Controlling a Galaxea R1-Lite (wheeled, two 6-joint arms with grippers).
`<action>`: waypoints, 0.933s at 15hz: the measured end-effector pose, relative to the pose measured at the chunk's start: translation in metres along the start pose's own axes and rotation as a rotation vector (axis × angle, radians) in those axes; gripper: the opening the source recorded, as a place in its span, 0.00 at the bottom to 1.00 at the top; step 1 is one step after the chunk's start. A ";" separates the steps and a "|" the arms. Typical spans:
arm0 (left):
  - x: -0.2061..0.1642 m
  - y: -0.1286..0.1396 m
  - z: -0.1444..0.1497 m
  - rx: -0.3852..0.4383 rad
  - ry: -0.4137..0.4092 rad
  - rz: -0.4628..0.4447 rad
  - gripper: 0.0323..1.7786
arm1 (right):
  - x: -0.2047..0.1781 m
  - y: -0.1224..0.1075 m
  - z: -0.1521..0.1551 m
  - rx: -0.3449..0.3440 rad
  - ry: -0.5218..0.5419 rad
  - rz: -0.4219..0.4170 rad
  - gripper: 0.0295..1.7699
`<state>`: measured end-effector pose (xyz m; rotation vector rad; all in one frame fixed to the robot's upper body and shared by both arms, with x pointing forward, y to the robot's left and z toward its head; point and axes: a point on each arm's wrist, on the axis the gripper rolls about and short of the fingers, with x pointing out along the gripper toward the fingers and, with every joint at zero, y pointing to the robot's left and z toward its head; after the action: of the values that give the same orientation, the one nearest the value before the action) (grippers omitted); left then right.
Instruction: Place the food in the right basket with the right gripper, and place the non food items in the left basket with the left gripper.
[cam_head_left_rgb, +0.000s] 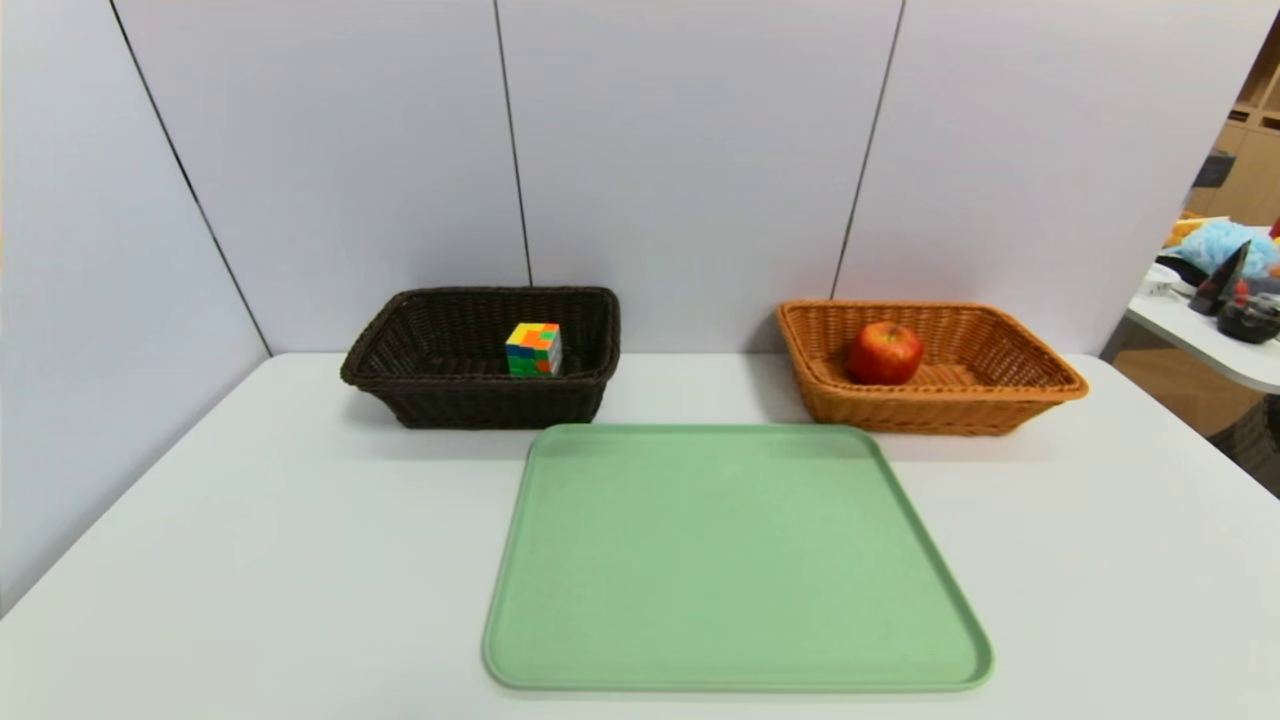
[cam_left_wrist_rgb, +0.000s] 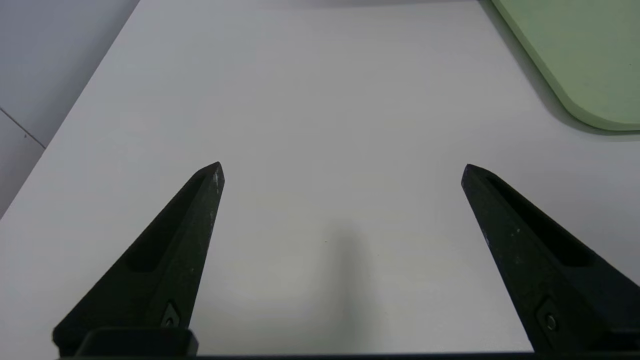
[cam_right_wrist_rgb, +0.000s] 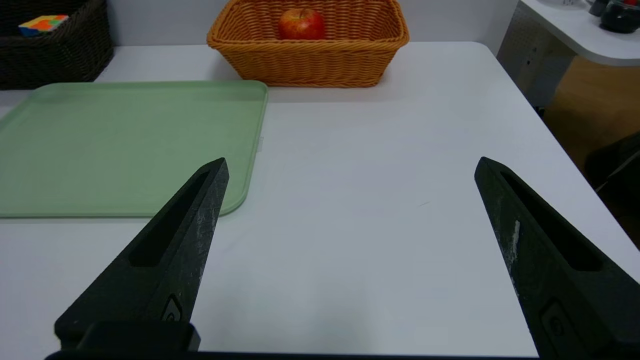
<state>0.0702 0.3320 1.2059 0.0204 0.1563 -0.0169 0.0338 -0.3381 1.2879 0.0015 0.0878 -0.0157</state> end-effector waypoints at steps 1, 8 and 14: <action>0.001 0.000 -0.001 0.002 -0.014 0.000 0.95 | -0.002 0.001 -0.006 -0.002 -0.009 0.016 0.96; 0.010 0.000 -0.014 0.005 -0.074 0.003 0.95 | 0.002 0.002 -0.036 -0.038 -0.100 0.022 0.96; 0.011 0.001 -0.019 -0.004 -0.039 0.022 0.95 | 0.015 0.002 -0.051 -0.046 -0.222 0.014 0.96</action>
<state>0.0784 0.3327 1.1849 0.0175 0.1175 0.0046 0.0448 -0.3365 1.2362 -0.0456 -0.1337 0.0006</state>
